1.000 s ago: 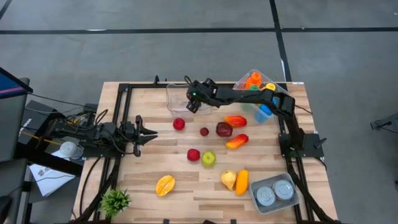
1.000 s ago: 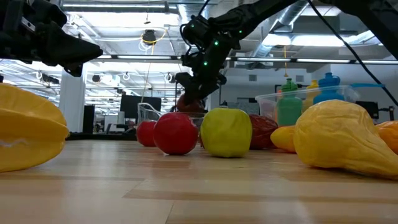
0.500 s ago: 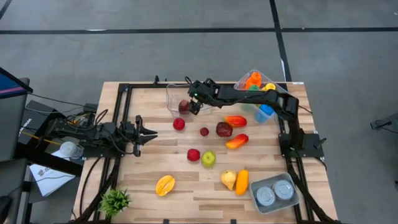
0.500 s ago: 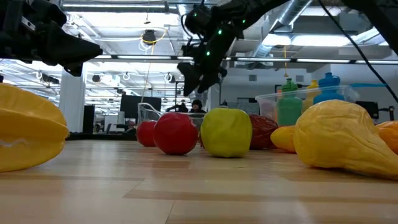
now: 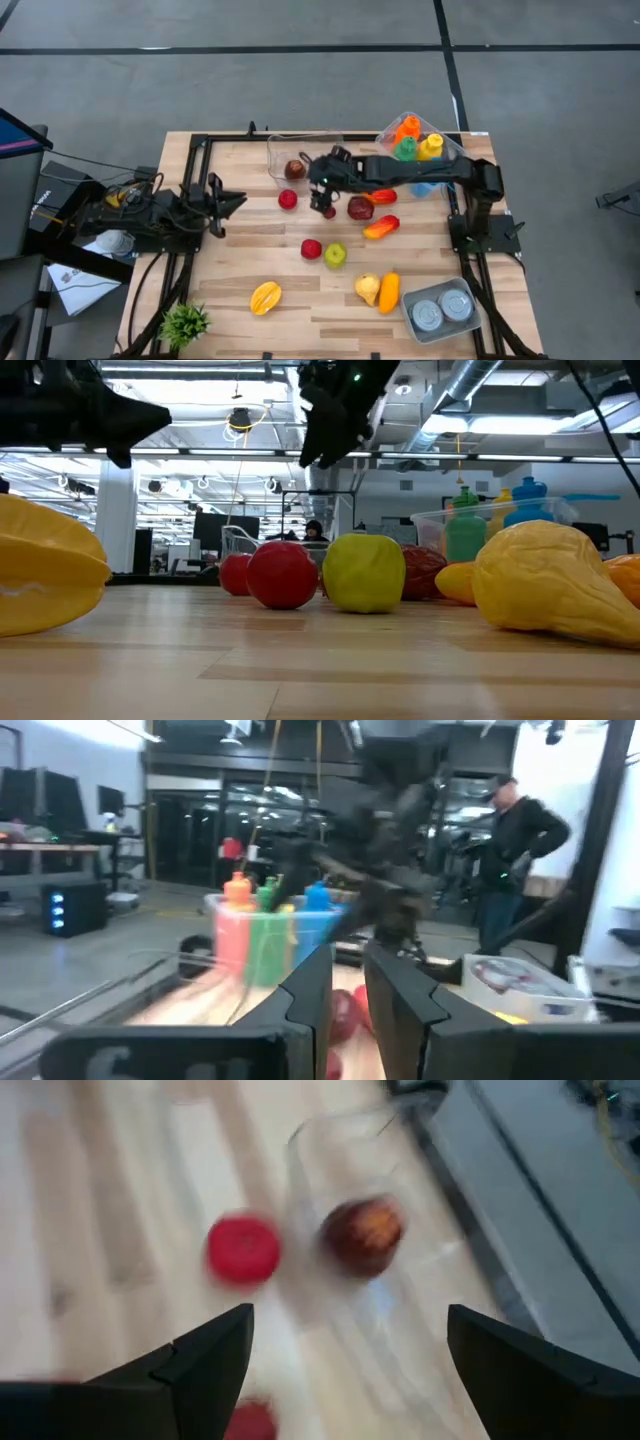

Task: Pick & Place Food Item
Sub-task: Put the green apple into the transparent bin

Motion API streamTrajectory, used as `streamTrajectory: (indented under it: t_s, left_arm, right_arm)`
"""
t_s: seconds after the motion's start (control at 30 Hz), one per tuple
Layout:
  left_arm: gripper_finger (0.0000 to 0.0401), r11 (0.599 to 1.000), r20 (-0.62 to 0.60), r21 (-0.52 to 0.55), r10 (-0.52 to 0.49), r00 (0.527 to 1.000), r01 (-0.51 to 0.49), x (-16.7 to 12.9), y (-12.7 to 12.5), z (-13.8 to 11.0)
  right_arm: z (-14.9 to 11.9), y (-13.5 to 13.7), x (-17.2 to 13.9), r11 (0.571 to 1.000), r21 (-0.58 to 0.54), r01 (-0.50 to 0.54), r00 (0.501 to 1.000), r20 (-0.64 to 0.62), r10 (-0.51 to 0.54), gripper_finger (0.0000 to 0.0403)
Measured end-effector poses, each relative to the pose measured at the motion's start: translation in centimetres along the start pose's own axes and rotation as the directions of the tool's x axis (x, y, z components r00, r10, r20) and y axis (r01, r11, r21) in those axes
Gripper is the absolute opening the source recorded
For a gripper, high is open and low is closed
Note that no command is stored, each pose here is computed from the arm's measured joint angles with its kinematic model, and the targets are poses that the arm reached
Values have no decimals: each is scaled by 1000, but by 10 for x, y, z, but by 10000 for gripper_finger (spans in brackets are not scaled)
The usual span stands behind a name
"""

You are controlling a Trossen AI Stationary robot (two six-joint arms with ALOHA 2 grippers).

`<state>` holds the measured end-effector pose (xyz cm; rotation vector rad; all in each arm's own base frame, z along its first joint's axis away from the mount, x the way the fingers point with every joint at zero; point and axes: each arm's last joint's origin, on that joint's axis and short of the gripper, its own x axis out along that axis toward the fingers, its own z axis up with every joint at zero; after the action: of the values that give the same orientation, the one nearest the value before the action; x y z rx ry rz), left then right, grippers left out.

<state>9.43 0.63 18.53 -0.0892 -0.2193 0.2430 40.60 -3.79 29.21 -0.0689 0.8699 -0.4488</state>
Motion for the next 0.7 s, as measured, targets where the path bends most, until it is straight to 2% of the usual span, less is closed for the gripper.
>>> streamTrajectory:
  t_s: [0.13,0.33,0.5,0.57,0.63,0.7]
  left_arm:
    - [53,1000,6,5,29,1000,-29,0,3,0]
    - [53,1000,13,3,25,1000,-25,1,2,1]
    - [53,1000,15,2,25,1000,-25,1,2,1]
    - [53,1000,-23,12,15,1000,-15,0,2,-2]
    - [53,999,-129,34,-14,991,19,0,2,-13]
    - [53,995,-175,29,-93,980,100,-1,0,-17]
  right_arm:
    - [-3,21,-13,998,-46,-37,999,2,37,321]
    - [-6,47,-26,993,-89,-78,996,23,81,321]
    - [-14,66,-36,985,-134,-107,994,-7,107,321]
    - [-17,72,-40,984,-136,-117,993,-17,116,321]
    - [-19,78,-43,983,-128,-128,992,-18,127,321]
    - [-21,85,-44,981,-135,-137,991,-21,135,321]
